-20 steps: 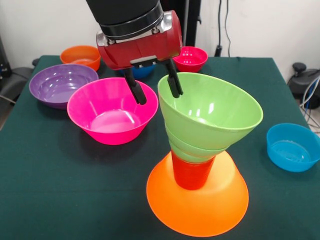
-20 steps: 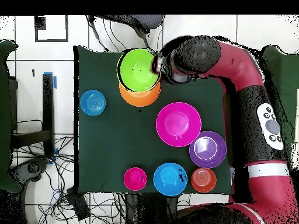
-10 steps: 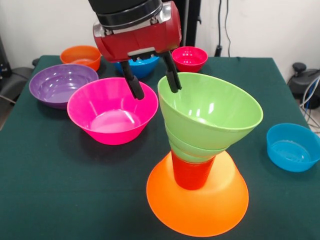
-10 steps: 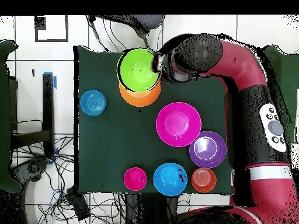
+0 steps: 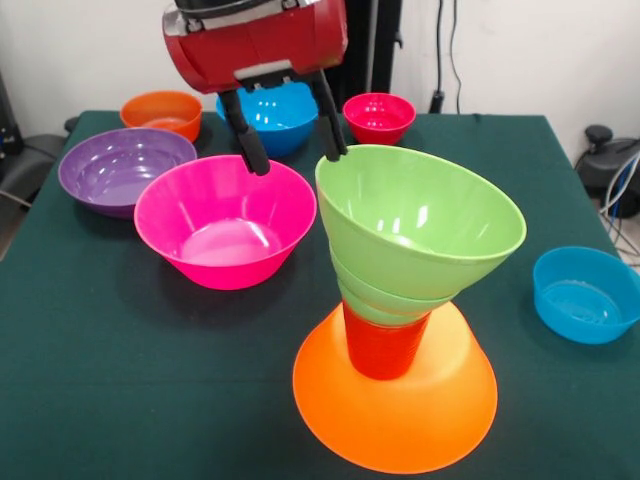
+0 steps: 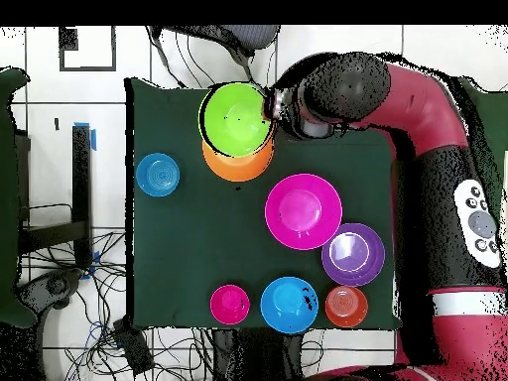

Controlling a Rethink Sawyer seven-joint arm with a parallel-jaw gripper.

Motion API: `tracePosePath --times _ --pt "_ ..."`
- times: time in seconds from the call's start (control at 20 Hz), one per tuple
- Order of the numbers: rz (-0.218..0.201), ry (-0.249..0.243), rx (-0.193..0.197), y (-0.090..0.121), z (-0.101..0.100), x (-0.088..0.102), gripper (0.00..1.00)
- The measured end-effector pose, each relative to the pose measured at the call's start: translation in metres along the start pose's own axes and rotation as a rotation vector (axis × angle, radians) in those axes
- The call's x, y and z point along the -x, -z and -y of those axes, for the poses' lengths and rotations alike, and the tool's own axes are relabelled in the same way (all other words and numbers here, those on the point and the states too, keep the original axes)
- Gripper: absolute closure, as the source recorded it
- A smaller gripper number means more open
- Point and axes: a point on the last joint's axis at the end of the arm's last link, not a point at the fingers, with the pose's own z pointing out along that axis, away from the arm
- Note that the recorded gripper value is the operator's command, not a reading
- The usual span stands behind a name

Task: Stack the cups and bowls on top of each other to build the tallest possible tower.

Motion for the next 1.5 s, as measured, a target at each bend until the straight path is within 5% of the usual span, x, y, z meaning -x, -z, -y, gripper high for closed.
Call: tracePosePath --times 0.3,1.1,1.5 --pt "-0.014 -0.014 -0.012 0.023 0.012 -0.003 0.00" --pt "0.058 -0.089 -0.043 0.082 0.075 -0.004 0.00" --pt "0.010 -0.096 -0.045 0.086 0.081 -0.011 0.00"
